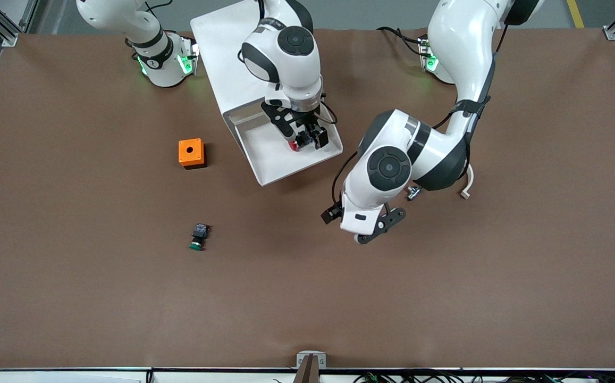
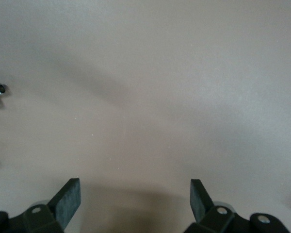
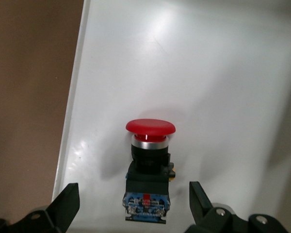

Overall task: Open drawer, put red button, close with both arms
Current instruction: 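Raise the right gripper away while the left gripper moves to the drawer front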

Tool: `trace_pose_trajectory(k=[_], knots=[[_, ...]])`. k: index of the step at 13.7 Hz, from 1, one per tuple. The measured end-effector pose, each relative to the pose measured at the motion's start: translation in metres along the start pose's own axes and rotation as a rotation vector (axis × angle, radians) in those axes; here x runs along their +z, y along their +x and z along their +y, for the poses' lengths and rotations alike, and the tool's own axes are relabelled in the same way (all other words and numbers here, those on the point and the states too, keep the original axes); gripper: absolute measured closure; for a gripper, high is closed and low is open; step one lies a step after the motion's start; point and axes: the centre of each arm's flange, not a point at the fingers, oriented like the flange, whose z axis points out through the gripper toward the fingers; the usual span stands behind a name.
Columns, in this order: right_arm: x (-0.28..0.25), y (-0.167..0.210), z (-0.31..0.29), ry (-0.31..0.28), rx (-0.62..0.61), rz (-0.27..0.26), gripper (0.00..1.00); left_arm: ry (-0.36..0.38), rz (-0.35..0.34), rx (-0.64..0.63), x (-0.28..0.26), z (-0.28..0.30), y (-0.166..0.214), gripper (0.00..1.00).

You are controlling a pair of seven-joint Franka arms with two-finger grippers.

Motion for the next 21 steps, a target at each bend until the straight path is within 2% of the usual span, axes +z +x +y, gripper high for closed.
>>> trace_pose_trajectory(k=[3,10,15,21], knots=[[-0.010,0.020,-0.009,-0.029,-0.038,0.014,0.00,0.004,-0.001,0.008,0.003,0.002,-0.006,0.00],[-0.046,0.119,-0.025,-0.163,-0.196,0.020,0.00,0.017,0.008,0.028,0.008,0.006,-0.016,0.00],[-0.104,0.223,-0.004,-0.232,-0.338,-0.030,0.00,0.072,0.073,0.034,0.029,0.016,-0.042,0.00],[-0.152,0.324,0.042,-0.291,-0.481,-0.120,0.00,0.057,0.116,0.032,0.071,0.044,-0.105,0.00]])
